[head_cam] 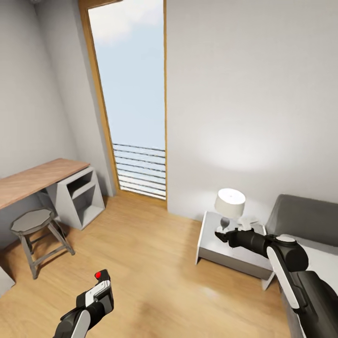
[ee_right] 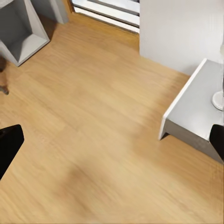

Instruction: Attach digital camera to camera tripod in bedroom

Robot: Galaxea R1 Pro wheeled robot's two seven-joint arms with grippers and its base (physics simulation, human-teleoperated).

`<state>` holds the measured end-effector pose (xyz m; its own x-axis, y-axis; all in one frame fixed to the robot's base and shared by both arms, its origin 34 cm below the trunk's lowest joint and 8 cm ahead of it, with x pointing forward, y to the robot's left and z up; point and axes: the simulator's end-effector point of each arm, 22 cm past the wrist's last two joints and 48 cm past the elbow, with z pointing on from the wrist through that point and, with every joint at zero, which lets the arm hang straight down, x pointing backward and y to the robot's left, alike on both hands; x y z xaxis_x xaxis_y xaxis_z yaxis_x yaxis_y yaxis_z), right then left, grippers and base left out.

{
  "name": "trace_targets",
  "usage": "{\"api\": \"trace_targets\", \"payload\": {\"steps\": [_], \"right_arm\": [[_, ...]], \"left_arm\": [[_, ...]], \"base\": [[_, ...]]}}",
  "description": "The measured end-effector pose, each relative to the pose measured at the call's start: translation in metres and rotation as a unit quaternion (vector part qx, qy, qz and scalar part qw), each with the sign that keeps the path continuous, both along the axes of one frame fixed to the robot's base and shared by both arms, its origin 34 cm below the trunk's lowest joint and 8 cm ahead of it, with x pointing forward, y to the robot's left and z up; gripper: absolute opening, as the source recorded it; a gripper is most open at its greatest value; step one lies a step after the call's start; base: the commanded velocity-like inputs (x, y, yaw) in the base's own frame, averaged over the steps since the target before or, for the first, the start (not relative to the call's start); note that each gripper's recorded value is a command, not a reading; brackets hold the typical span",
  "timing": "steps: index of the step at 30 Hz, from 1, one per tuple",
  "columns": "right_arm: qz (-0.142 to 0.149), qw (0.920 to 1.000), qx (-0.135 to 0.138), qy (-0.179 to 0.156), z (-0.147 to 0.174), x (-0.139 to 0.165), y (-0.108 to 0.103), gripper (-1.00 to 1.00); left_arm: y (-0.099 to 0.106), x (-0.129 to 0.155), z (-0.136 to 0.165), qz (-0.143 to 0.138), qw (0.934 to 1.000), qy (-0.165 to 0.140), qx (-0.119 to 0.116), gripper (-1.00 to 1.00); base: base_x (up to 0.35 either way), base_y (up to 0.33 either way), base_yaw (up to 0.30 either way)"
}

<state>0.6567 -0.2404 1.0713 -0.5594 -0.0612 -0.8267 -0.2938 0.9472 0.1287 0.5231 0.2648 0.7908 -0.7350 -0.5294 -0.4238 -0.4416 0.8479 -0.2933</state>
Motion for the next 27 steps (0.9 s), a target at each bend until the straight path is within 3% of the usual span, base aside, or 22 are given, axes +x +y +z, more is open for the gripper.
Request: {"api": "trace_targets", "payload": {"steps": [27], "right_arm": [[0.001,1.0,0.0,0.0,-0.0003,-0.0002,0.0009,1.0]], "left_arm": [[-0.0002,-0.0001,0.0,0.0,1.0,0.0,0.0,-1.0]], "base": [[0.319,-0.008,0.254]]}}
